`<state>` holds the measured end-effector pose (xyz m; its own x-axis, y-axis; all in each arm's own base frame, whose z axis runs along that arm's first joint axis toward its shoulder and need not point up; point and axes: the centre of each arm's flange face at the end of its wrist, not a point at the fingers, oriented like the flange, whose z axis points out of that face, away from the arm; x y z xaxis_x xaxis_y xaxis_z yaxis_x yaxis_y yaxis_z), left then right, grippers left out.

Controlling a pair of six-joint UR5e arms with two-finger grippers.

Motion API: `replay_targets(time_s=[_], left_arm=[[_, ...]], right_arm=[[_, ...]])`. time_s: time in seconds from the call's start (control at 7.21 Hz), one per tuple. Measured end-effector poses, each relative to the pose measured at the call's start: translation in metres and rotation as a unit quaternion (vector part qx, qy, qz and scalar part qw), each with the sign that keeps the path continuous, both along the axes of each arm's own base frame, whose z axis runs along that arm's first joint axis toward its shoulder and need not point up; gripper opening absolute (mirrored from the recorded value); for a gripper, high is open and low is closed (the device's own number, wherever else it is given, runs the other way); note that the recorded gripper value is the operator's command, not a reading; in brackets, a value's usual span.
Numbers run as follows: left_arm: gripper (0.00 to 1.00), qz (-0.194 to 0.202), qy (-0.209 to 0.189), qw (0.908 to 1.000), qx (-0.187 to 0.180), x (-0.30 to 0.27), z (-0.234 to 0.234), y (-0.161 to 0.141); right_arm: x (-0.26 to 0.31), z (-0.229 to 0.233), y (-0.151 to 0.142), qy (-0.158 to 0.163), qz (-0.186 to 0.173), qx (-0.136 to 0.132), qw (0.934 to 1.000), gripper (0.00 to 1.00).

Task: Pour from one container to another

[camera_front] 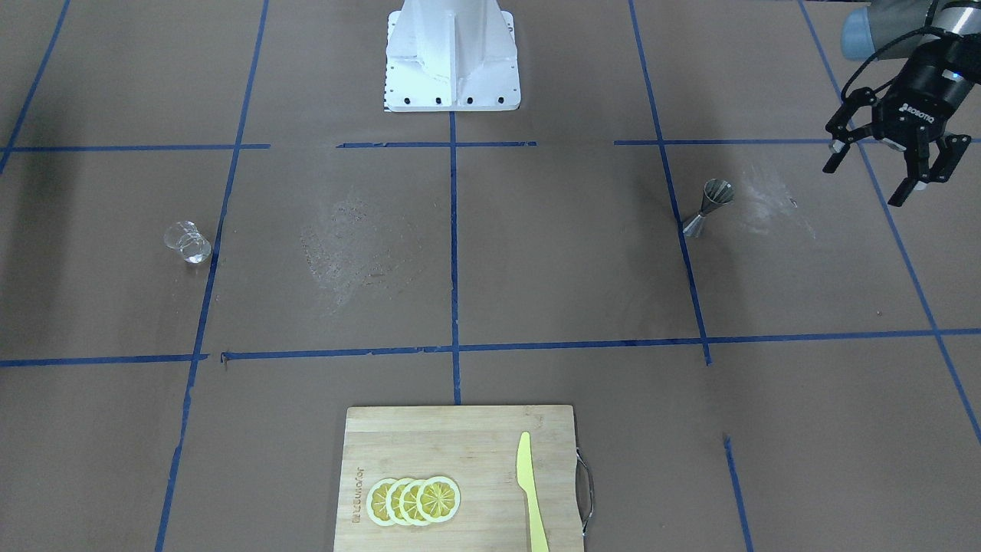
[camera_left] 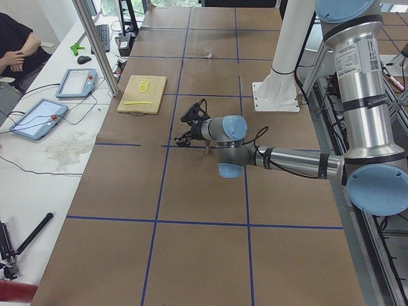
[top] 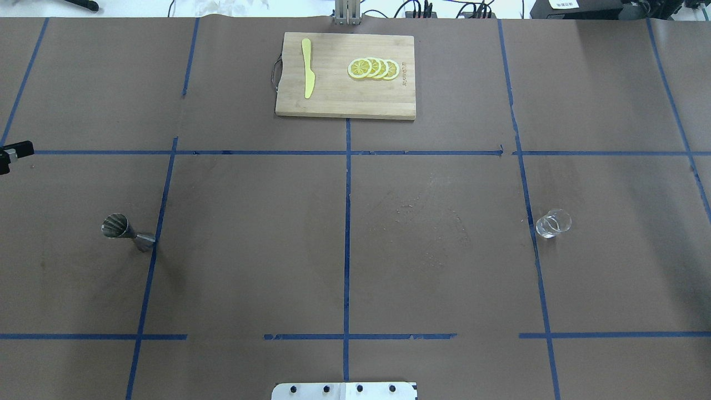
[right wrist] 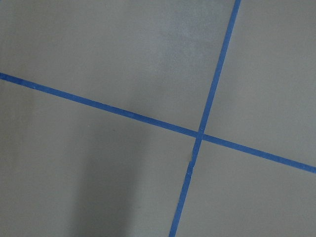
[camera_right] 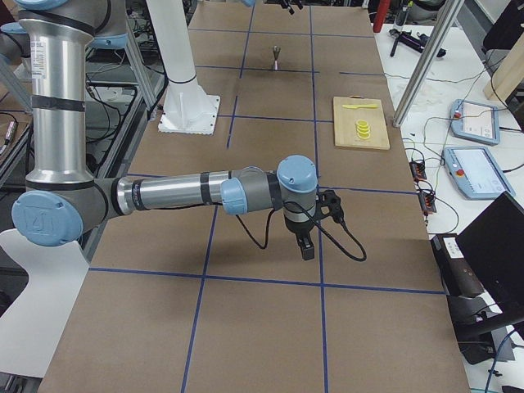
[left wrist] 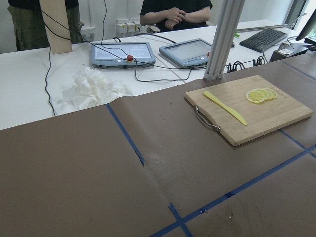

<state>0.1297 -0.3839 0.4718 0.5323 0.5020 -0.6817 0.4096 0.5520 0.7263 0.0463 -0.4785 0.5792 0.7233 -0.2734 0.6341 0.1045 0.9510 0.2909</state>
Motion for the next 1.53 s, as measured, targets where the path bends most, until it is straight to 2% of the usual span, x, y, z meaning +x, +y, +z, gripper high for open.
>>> replay_targets(time_s=[0.42, 0.97, 1.25, 1.53], left_arm=[[1.0, -0.065, 0.027, 0.9975, -0.008, 0.082, -0.003, 0.03], [1.0, -0.149, 0.031, 0.9883, -0.01, 0.16, 0.009, 0.093], [1.0, -0.173, 0.033, 0.9844, -0.012, 0.179, 0.034, 0.117], [1.0, -0.18, 0.036, 0.9829, -0.012, 0.19, 0.043, 0.124]], right_arm=[[0.002, 0.001, 0.003, 0.0, 0.003, -0.001, 1.0, 1.0], [0.011, 0.004, 0.007, 0.0, 0.011, -0.004, 0.9999, 1.0], [0.013, 0.004, 0.008, -0.001, 0.014, -0.006, 0.9999, 1.0], [0.015, 0.005, 0.01, -0.001, 0.016, -0.007, 0.9998, 1.0]])
